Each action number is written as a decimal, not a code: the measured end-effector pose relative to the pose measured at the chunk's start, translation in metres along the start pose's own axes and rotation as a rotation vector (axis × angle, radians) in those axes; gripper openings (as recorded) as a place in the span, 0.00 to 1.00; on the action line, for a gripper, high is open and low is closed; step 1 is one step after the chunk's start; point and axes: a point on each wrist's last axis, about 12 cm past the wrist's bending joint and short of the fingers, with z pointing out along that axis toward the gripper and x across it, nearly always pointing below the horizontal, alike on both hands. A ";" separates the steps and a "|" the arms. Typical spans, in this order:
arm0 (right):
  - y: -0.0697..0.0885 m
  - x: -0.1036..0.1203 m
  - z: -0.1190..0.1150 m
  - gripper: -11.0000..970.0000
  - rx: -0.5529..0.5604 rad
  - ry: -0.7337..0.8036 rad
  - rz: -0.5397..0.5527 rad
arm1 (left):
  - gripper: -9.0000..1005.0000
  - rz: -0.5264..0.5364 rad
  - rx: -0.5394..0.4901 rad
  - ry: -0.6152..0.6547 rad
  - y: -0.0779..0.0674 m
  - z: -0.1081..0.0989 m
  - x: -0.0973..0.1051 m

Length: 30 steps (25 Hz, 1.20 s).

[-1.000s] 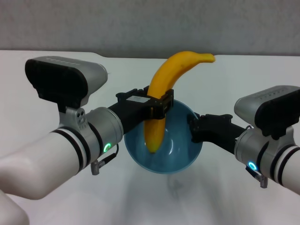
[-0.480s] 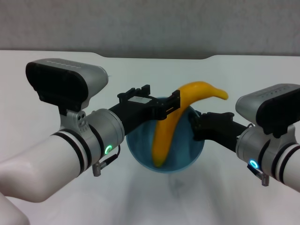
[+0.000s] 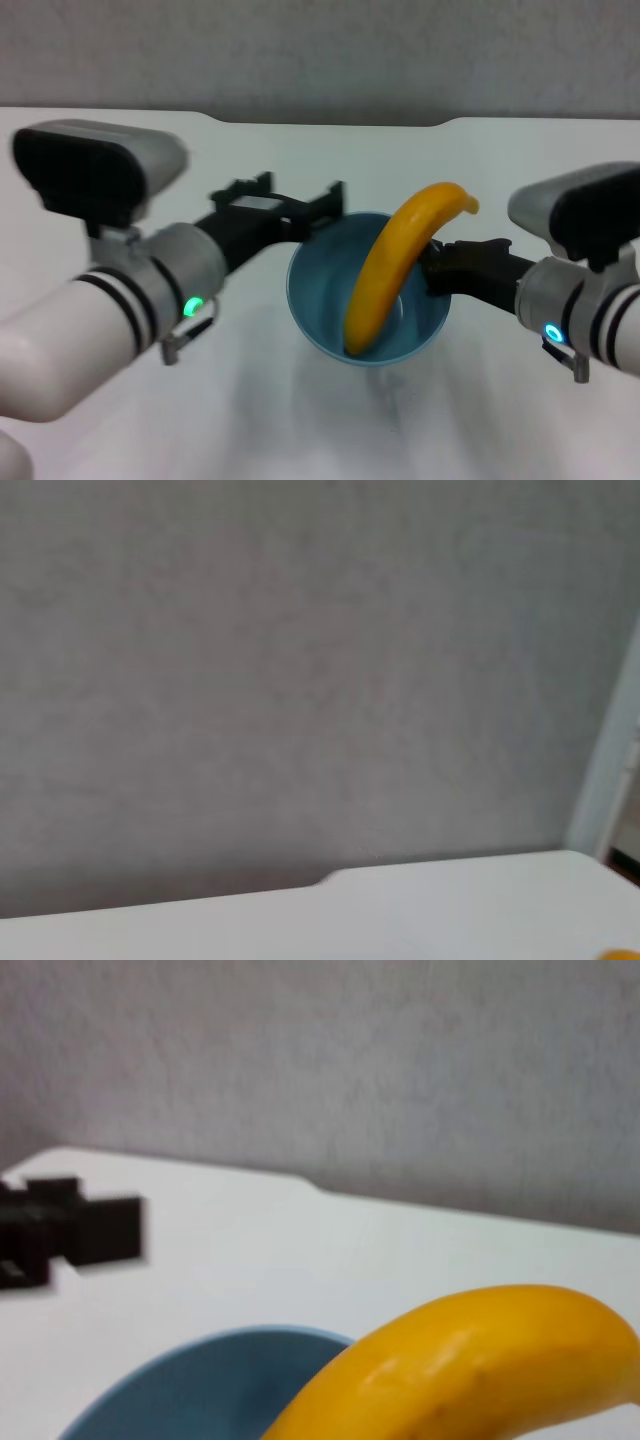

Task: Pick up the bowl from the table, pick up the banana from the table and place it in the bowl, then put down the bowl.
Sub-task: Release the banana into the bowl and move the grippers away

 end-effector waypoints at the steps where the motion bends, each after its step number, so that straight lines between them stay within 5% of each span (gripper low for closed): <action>1: -0.001 -0.003 0.002 0.06 -0.003 0.018 -0.004 | 0.90 -0.004 -0.019 -0.003 0.005 -0.001 0.000; 12: 0.001 -0.035 0.025 0.06 -0.075 0.127 -0.027 | 0.90 -0.039 -0.112 0.012 0.033 -0.010 0.006; 19: -0.010 -0.027 0.052 0.06 -0.118 0.216 0.058 | 0.90 -0.050 -0.162 0.023 0.046 -0.017 0.009; 30: -0.024 -0.020 0.057 0.06 -0.103 0.237 0.111 | 0.90 -0.067 -0.198 0.027 0.056 -0.022 0.013</action>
